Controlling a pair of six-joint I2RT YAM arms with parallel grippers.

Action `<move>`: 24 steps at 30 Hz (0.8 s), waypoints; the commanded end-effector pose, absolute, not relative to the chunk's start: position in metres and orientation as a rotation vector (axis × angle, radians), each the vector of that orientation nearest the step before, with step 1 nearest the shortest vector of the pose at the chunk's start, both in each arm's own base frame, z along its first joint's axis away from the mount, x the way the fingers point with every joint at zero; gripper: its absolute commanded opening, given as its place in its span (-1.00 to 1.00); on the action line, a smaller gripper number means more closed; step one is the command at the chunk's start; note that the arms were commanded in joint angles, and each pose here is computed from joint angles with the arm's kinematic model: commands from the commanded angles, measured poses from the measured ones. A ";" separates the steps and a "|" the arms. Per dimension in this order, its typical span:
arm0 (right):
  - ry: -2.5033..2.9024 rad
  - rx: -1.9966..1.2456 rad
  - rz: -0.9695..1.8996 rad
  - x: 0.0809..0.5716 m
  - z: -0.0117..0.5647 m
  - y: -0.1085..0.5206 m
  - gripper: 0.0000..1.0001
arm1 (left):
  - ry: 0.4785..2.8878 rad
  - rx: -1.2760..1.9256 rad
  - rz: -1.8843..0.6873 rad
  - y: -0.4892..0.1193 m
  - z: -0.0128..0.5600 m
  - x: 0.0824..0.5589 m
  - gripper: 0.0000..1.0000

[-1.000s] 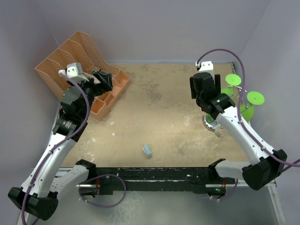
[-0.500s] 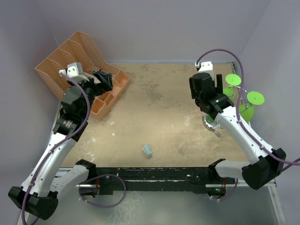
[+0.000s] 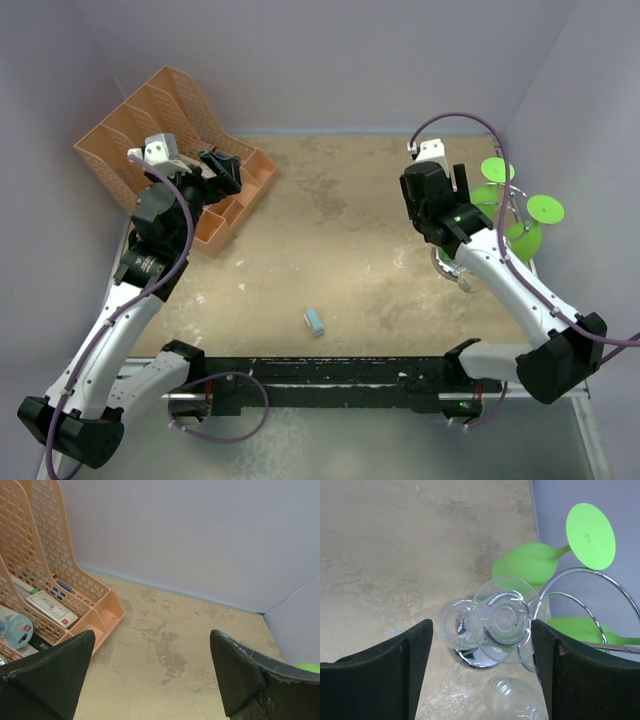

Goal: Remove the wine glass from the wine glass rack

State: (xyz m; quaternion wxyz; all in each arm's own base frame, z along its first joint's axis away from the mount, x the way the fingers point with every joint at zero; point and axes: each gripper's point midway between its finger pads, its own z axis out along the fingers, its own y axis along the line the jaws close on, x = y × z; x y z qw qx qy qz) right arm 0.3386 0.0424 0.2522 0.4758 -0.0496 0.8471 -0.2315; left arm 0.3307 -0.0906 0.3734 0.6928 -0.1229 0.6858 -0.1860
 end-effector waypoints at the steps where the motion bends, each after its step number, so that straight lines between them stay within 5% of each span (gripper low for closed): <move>1: 2.014 -0.045 -0.622 0.338 0.267 0.033 0.59 | 1.471 -0.275 -0.436 -0.091 0.395 0.329 0.86; 24: 1.969 0.039 -0.733 0.346 0.272 0.026 0.19 | 1.475 -0.271 -0.438 -0.093 0.394 0.329 0.86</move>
